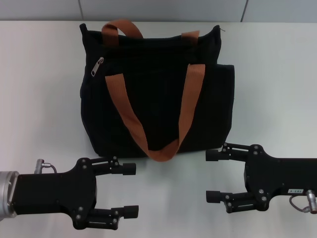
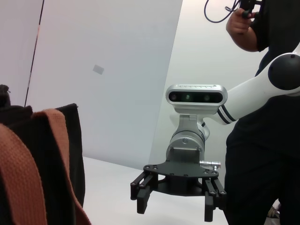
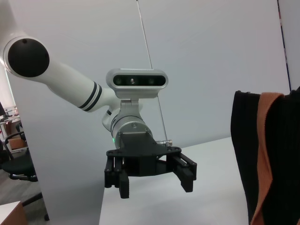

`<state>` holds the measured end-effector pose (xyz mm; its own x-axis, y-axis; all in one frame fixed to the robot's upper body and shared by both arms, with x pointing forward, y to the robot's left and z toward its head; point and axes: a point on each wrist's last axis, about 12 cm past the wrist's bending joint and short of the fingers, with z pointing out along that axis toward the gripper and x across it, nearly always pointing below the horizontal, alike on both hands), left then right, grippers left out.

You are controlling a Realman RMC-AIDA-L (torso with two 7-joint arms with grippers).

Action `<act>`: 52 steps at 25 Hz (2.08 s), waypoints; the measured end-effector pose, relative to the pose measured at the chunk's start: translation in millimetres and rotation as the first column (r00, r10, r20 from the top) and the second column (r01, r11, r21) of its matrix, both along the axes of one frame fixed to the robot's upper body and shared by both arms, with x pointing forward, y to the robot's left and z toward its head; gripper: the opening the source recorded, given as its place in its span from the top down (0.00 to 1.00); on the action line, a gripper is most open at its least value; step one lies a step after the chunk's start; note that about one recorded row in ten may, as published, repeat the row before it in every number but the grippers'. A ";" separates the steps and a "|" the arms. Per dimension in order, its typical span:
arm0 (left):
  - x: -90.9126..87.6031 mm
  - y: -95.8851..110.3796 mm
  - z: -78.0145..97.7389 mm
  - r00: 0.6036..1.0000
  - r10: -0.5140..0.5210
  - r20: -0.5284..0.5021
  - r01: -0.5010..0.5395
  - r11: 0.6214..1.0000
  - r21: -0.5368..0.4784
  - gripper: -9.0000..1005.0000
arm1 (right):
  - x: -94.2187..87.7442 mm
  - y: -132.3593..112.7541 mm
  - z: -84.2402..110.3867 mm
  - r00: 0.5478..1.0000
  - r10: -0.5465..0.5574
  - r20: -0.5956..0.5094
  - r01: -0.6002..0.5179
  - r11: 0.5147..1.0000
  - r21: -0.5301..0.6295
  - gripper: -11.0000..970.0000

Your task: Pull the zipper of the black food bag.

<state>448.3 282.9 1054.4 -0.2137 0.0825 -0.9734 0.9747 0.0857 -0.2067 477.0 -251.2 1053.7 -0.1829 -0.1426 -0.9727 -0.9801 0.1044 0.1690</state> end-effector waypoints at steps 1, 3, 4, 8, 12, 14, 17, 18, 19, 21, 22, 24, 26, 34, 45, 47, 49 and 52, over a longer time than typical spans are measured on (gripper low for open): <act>0.0 0.0 0.0 1.000 0.000 0.000 0.000 1.000 0.000 0.21 | 0.0 0.0 0.0 1.000 0.000 0.000 0.000 1.000 0.000 0.15; -0.1 0.0 0.0 1.000 0.000 0.000 0.000 1.000 0.000 0.21 | 0.0 0.1 0.0 1.000 -0.001 0.000 0.001 1.000 0.001 0.15; -0.1 0.0 -0.1 1.000 0.000 0.000 0.000 1.000 0.000 0.21 | -0.1 0.5 -0.1 1.000 0.000 0.000 0.000 1.000 0.001 0.15; -0.1 0.0 -0.2 1.000 0.000 0.000 0.000 1.000 0.001 0.21 | -0.5 1.9 -0.6 1.000 0.002 -0.002 -0.002 1.000 0.002 0.15; 0.0 0.0 -0.2 1.000 0.001 -0.001 -0.001 1.000 0.001 0.21 | -0.2 2.2 -1.6 1.000 -0.001 -0.002 0.001 1.000 -0.005 0.15; 0.0 0.1 -0.1 1.000 0.001 -0.001 -0.001 1.000 0.001 0.21 | -0.1 2.5 -1.8 1.000 -0.002 -0.003 0.002 1.000 -0.006 0.15; 0.7 -0.8 1.1 1.000 -0.003 -0.001 0.003 1.000 -0.007 0.21 | -0.1 2.7 -1.9 1.000 -0.002 -0.003 0.002 1.000 -0.006 0.15; 0.7 -0.8 1.1 1.000 -0.003 -0.001 0.003 1.000 -0.007 0.21 | -0.1 2.7 -1.9 1.000 -0.002 -0.003 0.002 1.000 -0.006 0.15; 1.3 -2.2 2.0 1.000 -0.005 0.002 0.005 1.000 -0.015 0.21 | -0.1 2.7 -1.9 1.000 -0.002 -0.003 0.002 1.000 -0.006 0.15; 1.3 -2.2 2.0 1.000 -0.005 0.002 0.005 1.000 -0.015 0.21 | 0.0 2.6 -1.9 1.000 -0.003 -0.002 0.003 1.000 -0.006 0.15; 2.2 -3.2 4.1 1.000 0.000 0.008 0.000 0.999 -0.035 0.21 | 0.0 2.6 -1.8 1.000 -0.003 -0.002 0.003 1.000 -0.005 0.15; 4.5 -0.4 15.3 0.996 0.060 0.063 -0.051 0.989 -0.141 0.21 | 0.0 2.6 -1.8 1.000 -0.004 -0.002 0.004 1.000 -0.005 0.15; 4.7 0.3 16.8 0.995 0.071 0.073 -0.058 0.986 -0.156 0.21 | 0.1 2.5 -1.8 1.000 -0.005 -0.002 0.005 1.000 -0.005 0.15; 15.2 23.2 33.4 0.890 0.430 0.152 -0.349 0.858 -0.377 0.21 | 0.2 2.4 -1.7 1.000 -0.006 -0.002 0.006 1.000 -0.004 0.15; 43.0 74.8 38.2 0.785 0.600 0.158 -0.566 0.796 -0.213 0.21 | 0.4 1.8 -1.5 1.000 -0.008 -0.001 0.008 1.000 -0.004 0.15; 52.3 81.6 36.9 0.806 0.563 0.184 -0.558 0.826 -0.083 0.21 | 0.6 1.6 -1.4 1.000 -0.009 0.000 0.009 1.000 -0.004 0.15; 53.6 81.2 36.2 0.813 0.552 0.187 -0.551 0.832 -0.062 0.21 | 0.8 1.4 -1.2 1.000 -0.009 0.001 0.009 1.000 -0.005 0.15; 66.3 66.0 29.2 0.853 0.480 0.204 -0.499 0.865 0.053 0.21 | 1.7 1.3 -0.5 1.000 -0.009 -0.001 0.009 1.000 -0.006 0.15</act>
<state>514.5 348.8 1083.6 -0.0764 0.1116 -0.9908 0.8202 0.5721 0.0012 478.7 -249.9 1053.2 -0.1855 -0.1467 -0.9716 -0.9788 0.1144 0.1696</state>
